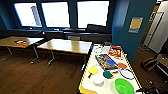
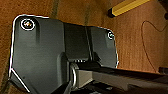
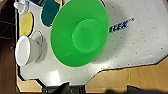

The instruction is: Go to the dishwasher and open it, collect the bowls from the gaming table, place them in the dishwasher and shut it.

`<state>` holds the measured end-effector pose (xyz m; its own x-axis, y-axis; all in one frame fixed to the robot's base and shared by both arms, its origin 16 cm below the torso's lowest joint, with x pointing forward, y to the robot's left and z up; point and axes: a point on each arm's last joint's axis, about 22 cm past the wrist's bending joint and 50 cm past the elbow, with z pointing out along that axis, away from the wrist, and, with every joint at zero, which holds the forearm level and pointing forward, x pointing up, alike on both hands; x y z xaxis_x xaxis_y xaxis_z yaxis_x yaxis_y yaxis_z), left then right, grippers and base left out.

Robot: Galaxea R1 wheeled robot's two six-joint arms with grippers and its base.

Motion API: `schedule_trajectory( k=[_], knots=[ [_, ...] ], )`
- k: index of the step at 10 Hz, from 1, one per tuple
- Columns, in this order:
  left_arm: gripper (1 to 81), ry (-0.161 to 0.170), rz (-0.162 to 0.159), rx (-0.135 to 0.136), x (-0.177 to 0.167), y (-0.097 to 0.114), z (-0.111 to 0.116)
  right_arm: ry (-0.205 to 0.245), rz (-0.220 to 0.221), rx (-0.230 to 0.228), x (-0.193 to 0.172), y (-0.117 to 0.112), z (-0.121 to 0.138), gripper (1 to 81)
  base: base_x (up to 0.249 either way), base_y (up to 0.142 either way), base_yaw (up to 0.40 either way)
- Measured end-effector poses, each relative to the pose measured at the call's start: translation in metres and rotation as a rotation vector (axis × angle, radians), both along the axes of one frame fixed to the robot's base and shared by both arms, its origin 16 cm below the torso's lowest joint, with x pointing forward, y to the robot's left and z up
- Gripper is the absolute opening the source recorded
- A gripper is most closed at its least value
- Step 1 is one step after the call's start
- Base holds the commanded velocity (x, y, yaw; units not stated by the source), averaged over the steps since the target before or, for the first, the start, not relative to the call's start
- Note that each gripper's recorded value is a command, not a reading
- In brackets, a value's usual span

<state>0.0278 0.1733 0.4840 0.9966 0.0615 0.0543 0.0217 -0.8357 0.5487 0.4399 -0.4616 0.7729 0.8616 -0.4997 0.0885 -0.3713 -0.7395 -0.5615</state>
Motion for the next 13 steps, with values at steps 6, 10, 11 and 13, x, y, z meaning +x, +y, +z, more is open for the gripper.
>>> schedule_trajectory(
  k=[6, 10, 11, 13],
  knots=[
    [81.1, -0.002, 0.0, 0.001, 0.002, -0.001, -0.001, 0.023, -0.051, -0.041, 0.002, -0.025, -0.016, 81.1, 0.0, 0.0, 0.0],
    [81.1, -0.009, 0.0, -0.002, 0.008, -0.004, 0.0, 0.022, -0.026, -0.019, 0.01, -0.002, -0.02, 81.1, 0.0, 0.0, 0.0],
    [81.1, -0.01, 0.0, -0.001, 0.008, -0.004, -0.001, 0.018, -0.03, -0.022, 0.011, -0.005, -0.018, 81.1, 0.0, 0.0, 0.0],
    [81.1, -0.009, 0.0, -0.002, 0.008, -0.008, -0.002, 0.02, -0.029, -0.022, 0.01, -0.005, -0.019, 81.1, 0.0, 0.0, 0.0]
  ],
)
